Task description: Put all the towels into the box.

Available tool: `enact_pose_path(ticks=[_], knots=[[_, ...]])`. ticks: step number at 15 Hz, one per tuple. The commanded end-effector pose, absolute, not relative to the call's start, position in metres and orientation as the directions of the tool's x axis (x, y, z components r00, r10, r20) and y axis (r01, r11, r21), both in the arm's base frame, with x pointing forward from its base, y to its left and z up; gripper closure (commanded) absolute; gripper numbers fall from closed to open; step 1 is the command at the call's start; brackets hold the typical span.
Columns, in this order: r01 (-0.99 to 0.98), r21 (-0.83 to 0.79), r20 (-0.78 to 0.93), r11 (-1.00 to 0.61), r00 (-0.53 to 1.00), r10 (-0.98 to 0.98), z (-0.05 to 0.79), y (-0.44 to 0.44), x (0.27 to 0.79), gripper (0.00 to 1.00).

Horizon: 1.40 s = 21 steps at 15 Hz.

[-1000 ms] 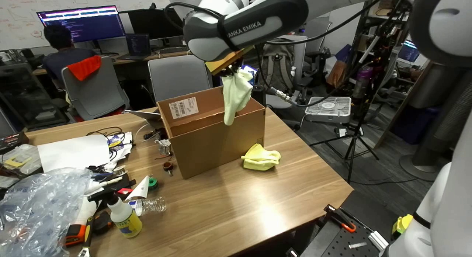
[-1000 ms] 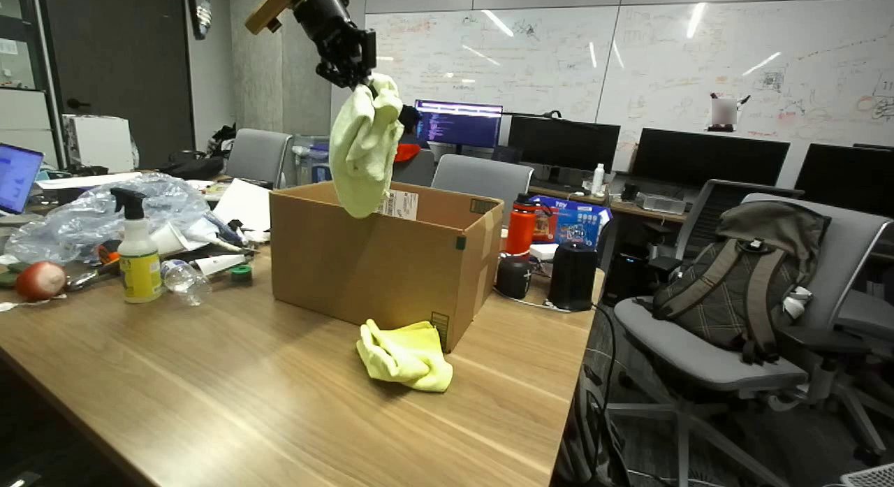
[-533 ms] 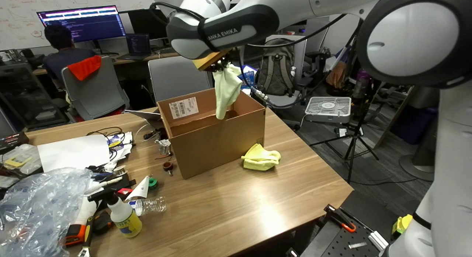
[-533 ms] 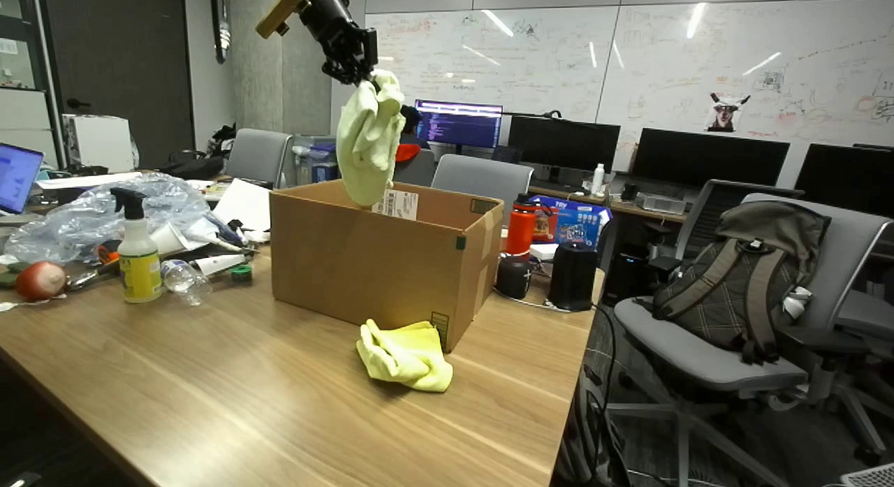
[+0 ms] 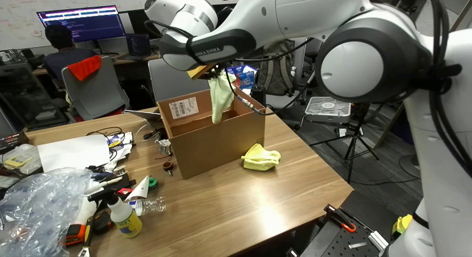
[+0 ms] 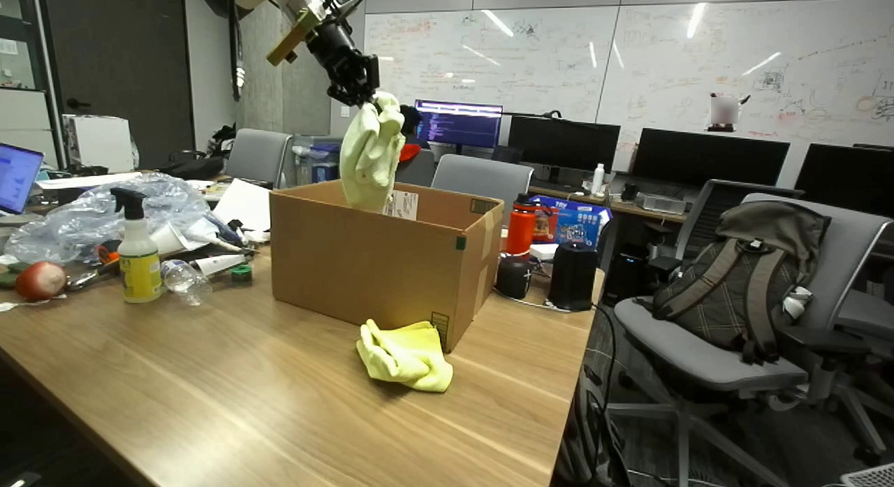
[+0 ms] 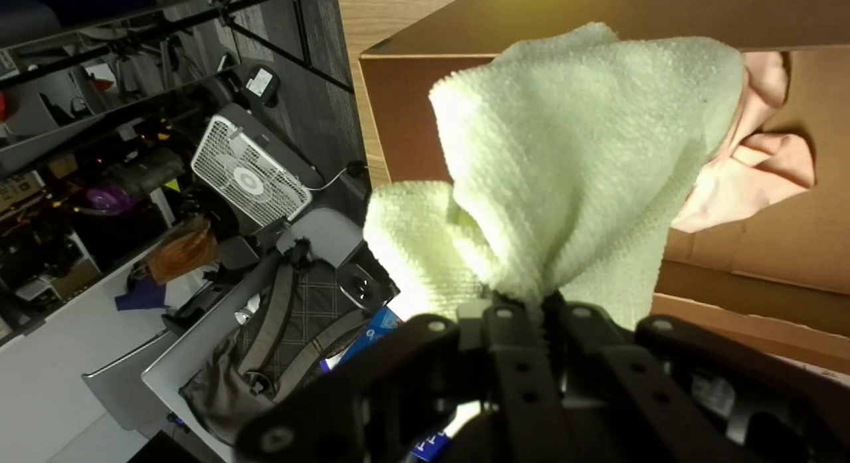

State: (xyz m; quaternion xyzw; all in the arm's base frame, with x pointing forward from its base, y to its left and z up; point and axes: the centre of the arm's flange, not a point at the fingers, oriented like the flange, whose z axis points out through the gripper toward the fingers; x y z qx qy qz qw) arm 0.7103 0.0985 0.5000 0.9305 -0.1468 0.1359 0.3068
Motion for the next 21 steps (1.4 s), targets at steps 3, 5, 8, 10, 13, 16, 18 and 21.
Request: enact_pose_path(ticks=[3, 5, 8, 10, 13, 16, 18, 21], knots=[[-0.315, 0.575, 0.291, -0.755, 0.941, -0.171, 0.487, 0.091, 0.742, 0.5], [-0.304, 0.589, 0.273, -0.748, 0.947, -0.17, 0.48, 0.085, 0.741, 0.37], [-0.298, 0.609, 0.258, -0.735, 0.951, -0.172, 0.476, 0.074, 0.732, 0.14], [-0.308, 0.613, 0.254, -0.728, 0.949, -0.187, 0.476, 0.065, 0.721, 0.01], [-0.31, 0.613, 0.233, -0.727, 0.95, -0.209, 0.477, 0.052, 0.7, 0.0], [-0.325, 0.601, 0.202, -0.73, 0.946, -0.255, 0.481, 0.037, 0.671, 0.0], [-0.338, 0.59, 0.182, -0.733, 0.94, -0.287, 0.486, 0.027, 0.649, 0.0], [-0.35, 0.57, 0.144, -0.744, 0.933, -0.329, 0.491, 0.016, 0.618, 0.0]])
